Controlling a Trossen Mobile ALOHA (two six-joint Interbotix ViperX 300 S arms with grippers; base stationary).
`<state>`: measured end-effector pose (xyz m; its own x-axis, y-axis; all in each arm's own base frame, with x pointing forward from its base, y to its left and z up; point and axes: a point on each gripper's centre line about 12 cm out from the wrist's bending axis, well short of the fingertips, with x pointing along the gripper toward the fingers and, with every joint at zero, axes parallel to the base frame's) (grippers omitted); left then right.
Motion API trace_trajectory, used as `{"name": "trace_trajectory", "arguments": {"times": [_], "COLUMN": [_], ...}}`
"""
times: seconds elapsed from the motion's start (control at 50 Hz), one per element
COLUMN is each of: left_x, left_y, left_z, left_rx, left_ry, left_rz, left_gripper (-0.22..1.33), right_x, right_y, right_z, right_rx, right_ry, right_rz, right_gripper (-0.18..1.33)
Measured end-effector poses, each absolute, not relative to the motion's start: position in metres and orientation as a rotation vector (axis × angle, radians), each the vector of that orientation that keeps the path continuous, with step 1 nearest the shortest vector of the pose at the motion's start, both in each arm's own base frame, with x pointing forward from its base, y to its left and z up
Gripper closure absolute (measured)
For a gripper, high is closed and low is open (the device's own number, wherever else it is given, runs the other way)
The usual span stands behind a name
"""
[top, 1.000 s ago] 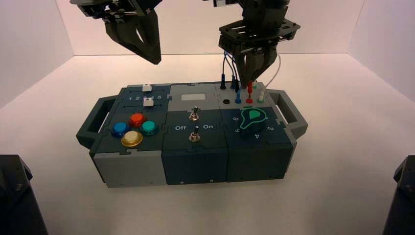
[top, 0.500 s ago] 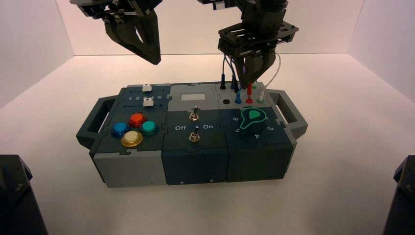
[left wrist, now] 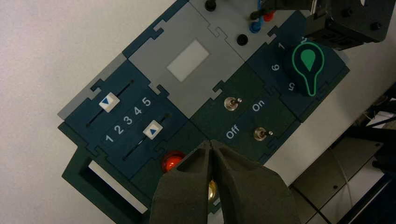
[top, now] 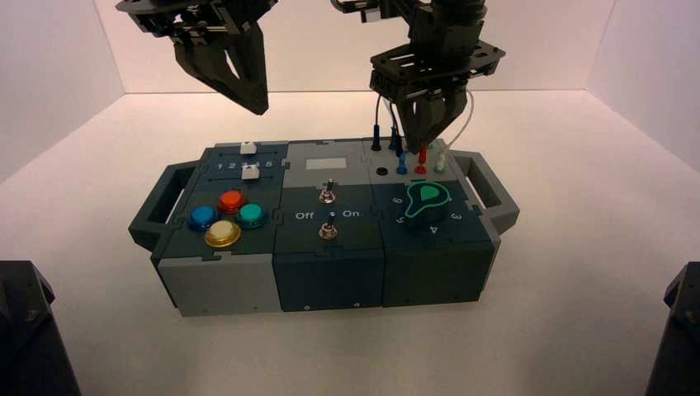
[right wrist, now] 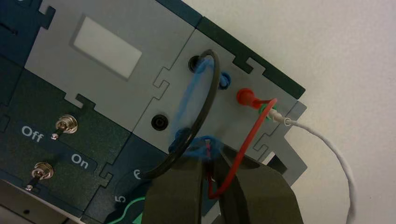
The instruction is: Insert the red wire.
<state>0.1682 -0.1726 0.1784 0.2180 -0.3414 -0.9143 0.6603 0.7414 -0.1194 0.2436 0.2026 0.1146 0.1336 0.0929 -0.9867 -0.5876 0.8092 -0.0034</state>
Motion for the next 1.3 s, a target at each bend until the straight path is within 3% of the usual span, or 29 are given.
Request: {"name": "trace_trajectory", "arguments": {"times": [1.3], "left_x": [0.1647], "left_y": [-0.1750], "left_z": [0.1763], "left_rx": [0.338], "left_ry": [1.165], "left_rz": [-0.723], "left_gripper": [1.27], "right_x": [0.2359], "right_y": [0.1978], "right_z": [0.1074], "right_rx": [-0.464], "right_ry": [1.412], "right_rz": [0.508], "right_gripper": [1.21]}}
